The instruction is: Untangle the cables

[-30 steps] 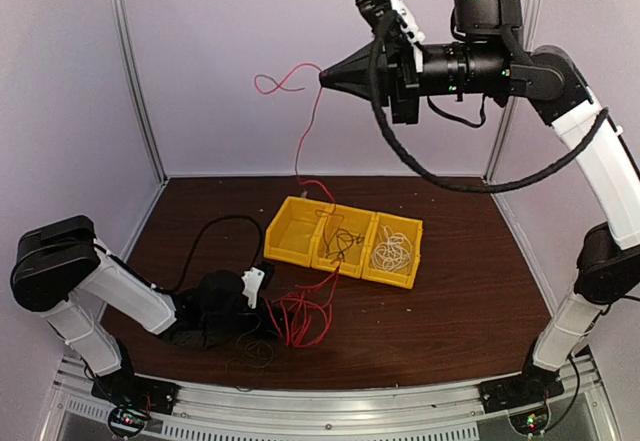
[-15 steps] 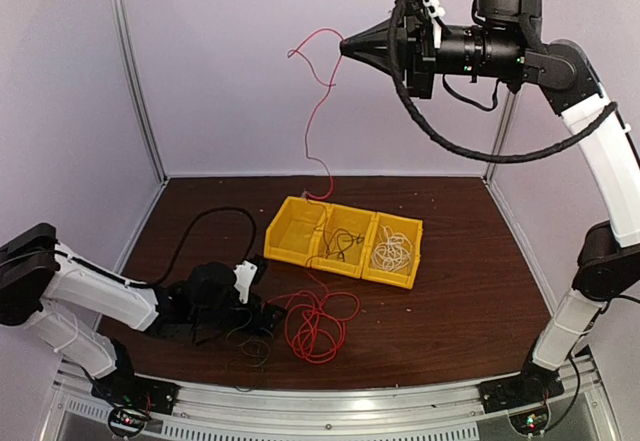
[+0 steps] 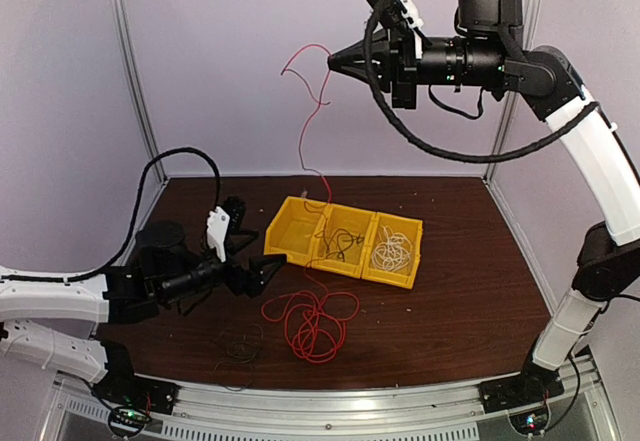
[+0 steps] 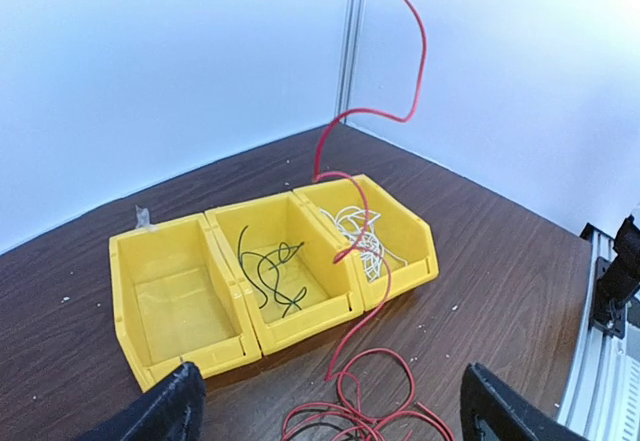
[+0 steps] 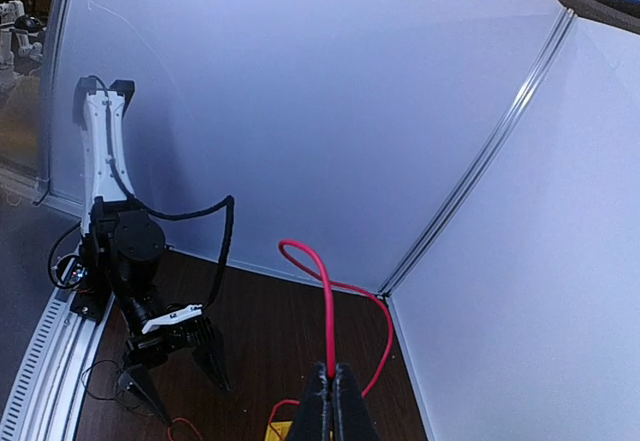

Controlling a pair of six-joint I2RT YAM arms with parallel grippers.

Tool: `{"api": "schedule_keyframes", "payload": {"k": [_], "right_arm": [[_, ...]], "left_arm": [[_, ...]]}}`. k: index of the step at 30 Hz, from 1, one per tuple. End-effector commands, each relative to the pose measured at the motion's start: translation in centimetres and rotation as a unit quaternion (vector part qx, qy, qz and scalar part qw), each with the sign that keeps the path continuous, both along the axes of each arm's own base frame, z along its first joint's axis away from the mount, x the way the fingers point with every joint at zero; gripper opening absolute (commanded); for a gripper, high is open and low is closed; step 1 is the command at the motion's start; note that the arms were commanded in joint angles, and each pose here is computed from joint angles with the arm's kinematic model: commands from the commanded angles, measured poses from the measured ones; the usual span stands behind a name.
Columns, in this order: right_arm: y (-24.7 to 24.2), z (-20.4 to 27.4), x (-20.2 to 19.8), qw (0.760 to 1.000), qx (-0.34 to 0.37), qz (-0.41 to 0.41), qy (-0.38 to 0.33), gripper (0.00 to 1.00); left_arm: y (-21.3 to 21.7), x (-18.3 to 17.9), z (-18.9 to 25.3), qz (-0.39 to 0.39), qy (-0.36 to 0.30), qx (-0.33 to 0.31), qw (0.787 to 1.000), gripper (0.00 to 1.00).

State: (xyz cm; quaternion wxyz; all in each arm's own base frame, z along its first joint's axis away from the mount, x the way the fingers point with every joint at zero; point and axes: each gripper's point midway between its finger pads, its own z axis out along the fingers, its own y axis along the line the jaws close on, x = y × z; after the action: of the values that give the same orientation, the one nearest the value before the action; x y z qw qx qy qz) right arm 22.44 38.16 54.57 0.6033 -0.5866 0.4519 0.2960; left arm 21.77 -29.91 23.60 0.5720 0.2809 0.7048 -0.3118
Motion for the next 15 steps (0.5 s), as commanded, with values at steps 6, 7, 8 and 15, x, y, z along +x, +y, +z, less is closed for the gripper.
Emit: {"api": "schedule_keyframes", "payload": {"k": [6, 7, 8, 15], "right_arm": [[0.0, 0.5, 0.2, 1.000, 0.015, -0.003, 0.005, 0.00], [-0.1, 0.5, 0.2, 1.000, 0.015, -0.002, 0.005, 0.00], [-0.1, 0.5, 0.1, 1.000, 0.015, -0.003, 0.005, 0.00], [-0.5, 0.7, -0.1, 1.000, 0.016, -0.004, 0.005, 0.00]], "left_arm": [[-4.1, 2.3, -2.3, -0.017, -0.030, 0.066, 0.997, 0.85], [-4.5, 2.4, -2.8, -0.021, -0.034, 0.071, 0.997, 0.84], [-4.9, 2.5, -3.2, -0.027, -0.037, 0.073, 0.996, 0.84], [-6.5, 4.9, -5.1, -0.008, -0.061, 0.105, 0.993, 0.83]]}}
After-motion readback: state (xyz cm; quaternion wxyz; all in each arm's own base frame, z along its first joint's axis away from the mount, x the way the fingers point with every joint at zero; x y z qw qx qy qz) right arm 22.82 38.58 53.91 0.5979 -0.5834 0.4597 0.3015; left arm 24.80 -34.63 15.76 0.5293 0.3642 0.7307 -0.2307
